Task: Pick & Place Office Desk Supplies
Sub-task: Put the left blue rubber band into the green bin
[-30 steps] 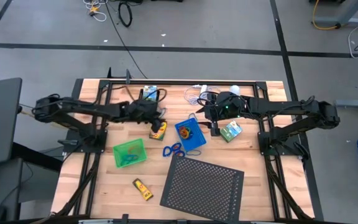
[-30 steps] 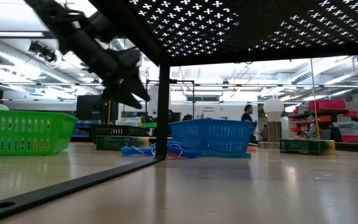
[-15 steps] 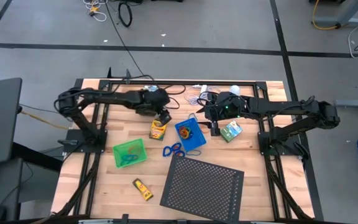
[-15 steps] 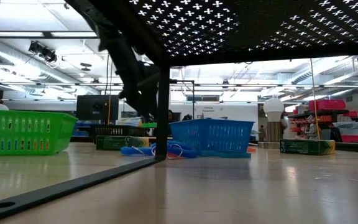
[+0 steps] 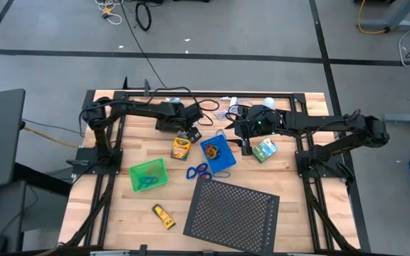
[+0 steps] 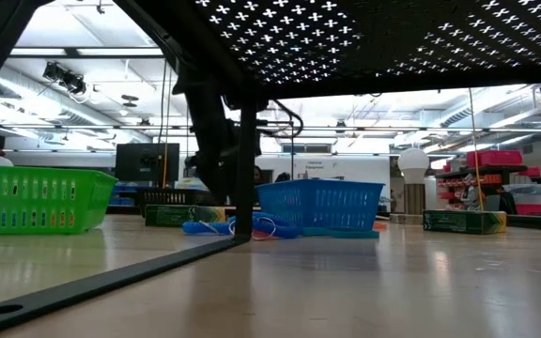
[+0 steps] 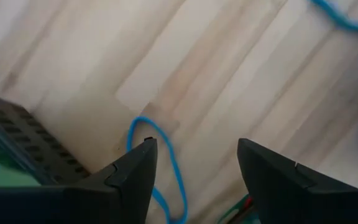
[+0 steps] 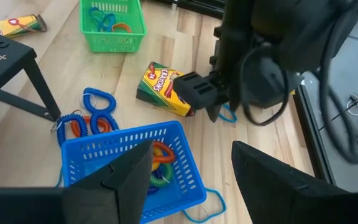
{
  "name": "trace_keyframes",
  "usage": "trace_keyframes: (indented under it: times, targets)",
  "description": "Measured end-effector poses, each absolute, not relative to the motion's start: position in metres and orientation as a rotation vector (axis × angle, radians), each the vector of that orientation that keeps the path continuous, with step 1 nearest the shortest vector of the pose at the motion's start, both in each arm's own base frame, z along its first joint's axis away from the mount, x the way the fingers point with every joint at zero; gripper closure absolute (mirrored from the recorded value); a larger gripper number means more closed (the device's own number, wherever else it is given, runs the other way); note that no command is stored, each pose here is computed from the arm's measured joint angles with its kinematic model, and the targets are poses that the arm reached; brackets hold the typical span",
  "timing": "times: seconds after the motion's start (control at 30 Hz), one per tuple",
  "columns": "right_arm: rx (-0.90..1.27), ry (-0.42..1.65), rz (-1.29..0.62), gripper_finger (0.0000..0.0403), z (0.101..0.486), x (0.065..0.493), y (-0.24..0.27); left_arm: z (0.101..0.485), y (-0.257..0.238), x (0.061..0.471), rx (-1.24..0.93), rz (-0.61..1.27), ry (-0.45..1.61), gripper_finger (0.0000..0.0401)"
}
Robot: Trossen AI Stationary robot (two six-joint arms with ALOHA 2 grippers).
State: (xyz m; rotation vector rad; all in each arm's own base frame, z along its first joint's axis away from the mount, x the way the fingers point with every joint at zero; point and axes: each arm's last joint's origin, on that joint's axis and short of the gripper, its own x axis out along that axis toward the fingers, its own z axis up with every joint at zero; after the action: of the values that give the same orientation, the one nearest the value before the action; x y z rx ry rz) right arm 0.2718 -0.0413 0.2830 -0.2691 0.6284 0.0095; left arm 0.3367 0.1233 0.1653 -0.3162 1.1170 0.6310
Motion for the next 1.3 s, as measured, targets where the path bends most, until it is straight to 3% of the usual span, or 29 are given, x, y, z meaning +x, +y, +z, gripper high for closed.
trace_keyframes:
  times: [0.7,0.87,1.1,1.3]
  targets:
    - [-0.273,0.621,0.009,0.0174,0.284,0.272,-0.041,0.142,0.146,0.329,-0.391,0.579,1.231,0.0183]
    - [-0.274,0.622,0.009,0.0174,0.283,0.272,-0.041,0.141,0.147,0.328,-0.401,0.564,1.234,0.0242]
    - [-0.278,0.622,0.011,0.0174,0.284,0.272,-0.041,0.141,0.146,0.33,-0.393,0.5,1.232,0.0383]
    - [-0.277,0.622,0.011,0.0174,0.283,0.272,-0.041,0.142,0.142,0.333,-0.344,0.497,1.231,0.0397]
